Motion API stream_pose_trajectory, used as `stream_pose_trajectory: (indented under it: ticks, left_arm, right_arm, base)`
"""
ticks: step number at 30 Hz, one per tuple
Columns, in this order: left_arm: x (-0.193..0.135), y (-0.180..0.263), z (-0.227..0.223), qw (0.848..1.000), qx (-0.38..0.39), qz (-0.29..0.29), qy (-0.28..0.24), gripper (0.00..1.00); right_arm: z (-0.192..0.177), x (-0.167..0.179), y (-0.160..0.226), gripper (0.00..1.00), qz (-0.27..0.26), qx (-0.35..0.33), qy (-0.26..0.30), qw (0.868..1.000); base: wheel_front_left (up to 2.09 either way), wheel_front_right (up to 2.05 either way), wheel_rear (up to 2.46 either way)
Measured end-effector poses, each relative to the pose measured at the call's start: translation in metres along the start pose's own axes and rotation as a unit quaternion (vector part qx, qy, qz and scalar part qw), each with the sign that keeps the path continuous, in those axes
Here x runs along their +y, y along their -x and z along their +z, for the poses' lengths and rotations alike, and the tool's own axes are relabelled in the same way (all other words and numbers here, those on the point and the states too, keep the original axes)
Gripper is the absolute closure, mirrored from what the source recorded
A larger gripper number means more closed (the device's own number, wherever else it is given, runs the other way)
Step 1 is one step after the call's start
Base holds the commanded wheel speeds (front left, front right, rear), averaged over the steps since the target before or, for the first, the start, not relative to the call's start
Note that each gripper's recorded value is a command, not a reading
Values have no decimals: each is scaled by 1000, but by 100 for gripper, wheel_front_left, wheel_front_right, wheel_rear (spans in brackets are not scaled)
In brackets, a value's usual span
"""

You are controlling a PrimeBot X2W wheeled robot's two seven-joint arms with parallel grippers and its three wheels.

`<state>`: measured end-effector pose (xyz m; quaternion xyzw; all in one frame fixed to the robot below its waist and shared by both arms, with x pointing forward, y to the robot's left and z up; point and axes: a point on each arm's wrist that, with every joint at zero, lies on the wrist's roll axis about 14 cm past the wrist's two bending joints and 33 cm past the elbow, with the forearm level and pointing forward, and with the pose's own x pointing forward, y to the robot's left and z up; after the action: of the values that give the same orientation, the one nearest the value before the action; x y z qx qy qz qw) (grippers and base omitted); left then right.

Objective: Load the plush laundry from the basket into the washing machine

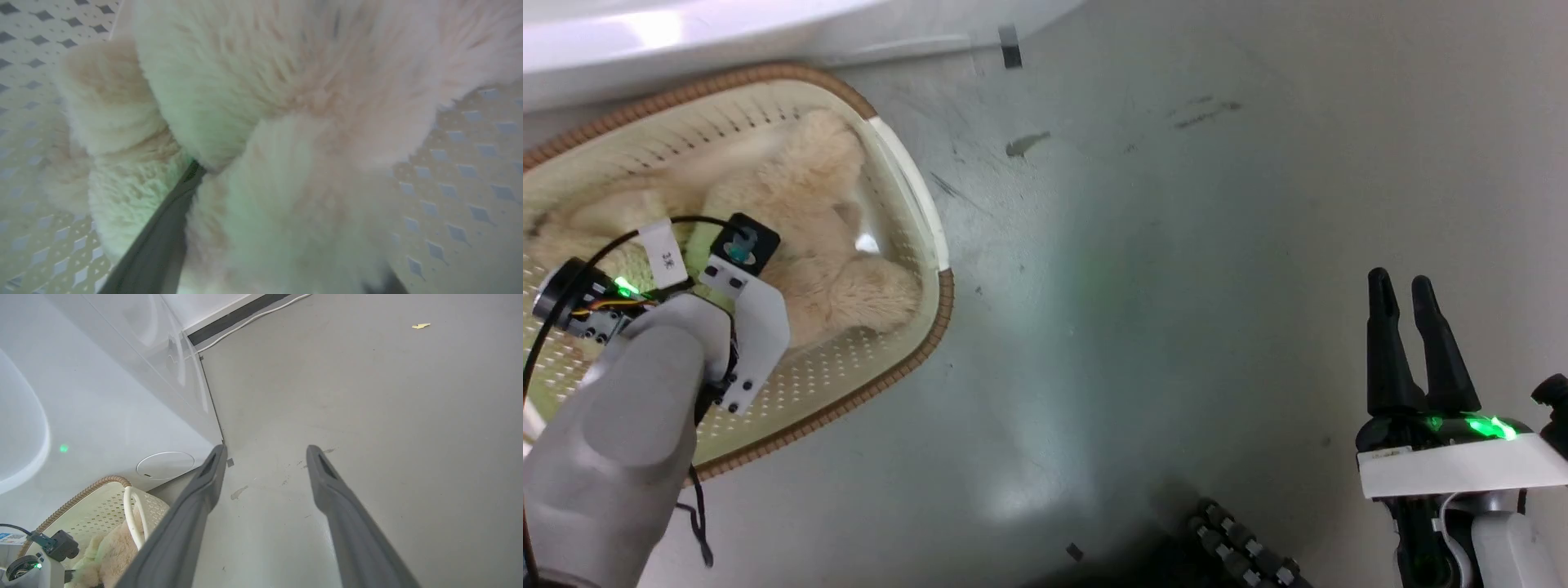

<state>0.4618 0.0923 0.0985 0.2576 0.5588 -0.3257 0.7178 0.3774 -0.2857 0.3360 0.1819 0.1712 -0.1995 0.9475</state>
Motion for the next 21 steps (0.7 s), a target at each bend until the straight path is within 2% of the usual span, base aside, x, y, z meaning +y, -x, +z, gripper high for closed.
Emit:
stream_pose_trajectory:
  ticks: [7,8,9,15,21]
  left_arm:
    - [-5,-25,-9,1000,24,-15,1,0]
    - [-4,-29,-10,1000,26,-17,2,34]
    - [-5,-32,-11,999,29,-20,4,100]
    - [-6,-51,-10,999,35,-25,17,100]
    - [-2,-46,0,999,17,-11,33,100]
  right_arm:
    - [-8,-13,-2,0,-24,6,-6,1000]
    - [-8,-15,-3,0,-26,6,-6,1000]
    - [-8,-17,-3,0,-29,5,-6,1000]
    - [-6,-27,-3,0,-48,-2,-10,999]
    - [7,-24,-1,0,-42,-19,-15,999]
  base:
    - [0,0,0]
    - [0,0,0]
    - [0,0,0]
    - [0,0,0]
    - [0,0,0]
